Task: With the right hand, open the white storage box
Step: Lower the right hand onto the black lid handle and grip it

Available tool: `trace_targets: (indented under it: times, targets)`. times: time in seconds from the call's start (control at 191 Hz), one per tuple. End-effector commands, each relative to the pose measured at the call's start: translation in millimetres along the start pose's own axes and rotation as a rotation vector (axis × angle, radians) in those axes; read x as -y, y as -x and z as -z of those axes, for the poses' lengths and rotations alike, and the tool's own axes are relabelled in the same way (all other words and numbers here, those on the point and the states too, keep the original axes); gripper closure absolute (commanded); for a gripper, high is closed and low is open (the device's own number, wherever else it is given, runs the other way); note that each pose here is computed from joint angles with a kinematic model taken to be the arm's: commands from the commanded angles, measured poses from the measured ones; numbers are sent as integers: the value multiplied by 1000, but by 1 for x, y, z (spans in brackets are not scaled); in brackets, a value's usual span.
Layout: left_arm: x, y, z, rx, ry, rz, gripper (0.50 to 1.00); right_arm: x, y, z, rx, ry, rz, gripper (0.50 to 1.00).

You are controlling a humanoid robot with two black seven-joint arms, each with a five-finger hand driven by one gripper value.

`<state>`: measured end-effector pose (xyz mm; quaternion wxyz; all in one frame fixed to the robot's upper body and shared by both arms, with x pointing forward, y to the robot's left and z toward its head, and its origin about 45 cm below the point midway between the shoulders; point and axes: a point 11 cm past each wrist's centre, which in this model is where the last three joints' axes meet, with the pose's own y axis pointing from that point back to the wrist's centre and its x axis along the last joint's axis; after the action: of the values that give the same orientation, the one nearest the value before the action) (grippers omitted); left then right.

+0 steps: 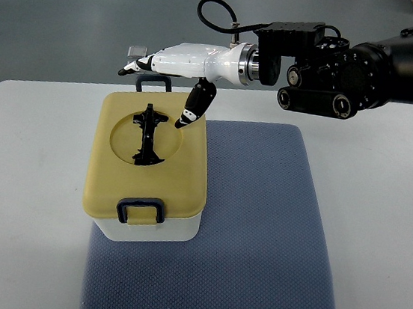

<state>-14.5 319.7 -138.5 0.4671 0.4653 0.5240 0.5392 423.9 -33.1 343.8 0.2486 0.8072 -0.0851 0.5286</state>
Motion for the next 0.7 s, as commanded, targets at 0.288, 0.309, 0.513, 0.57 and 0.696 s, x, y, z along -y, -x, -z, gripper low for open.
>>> trace_targets:
  times: [0.288,0.309,0.513,0.57,0.696]
  targets:
    - [0,0,0,-1,0,0,500,12,4,10,66,-31,-46,552]
    - [0,0,0,-1,0,0,500,12,4,11,71,-32,-48,552]
    - [0,0,0,-1,0,0,500,13,9,8,117,-24,-63,556]
    - [0,0,0,-1,0,0,500,15,9,9,124,-29,-81,562]
    - [0,0,0,-1,0,0,500,16,13,8,132,-27,-90,619]
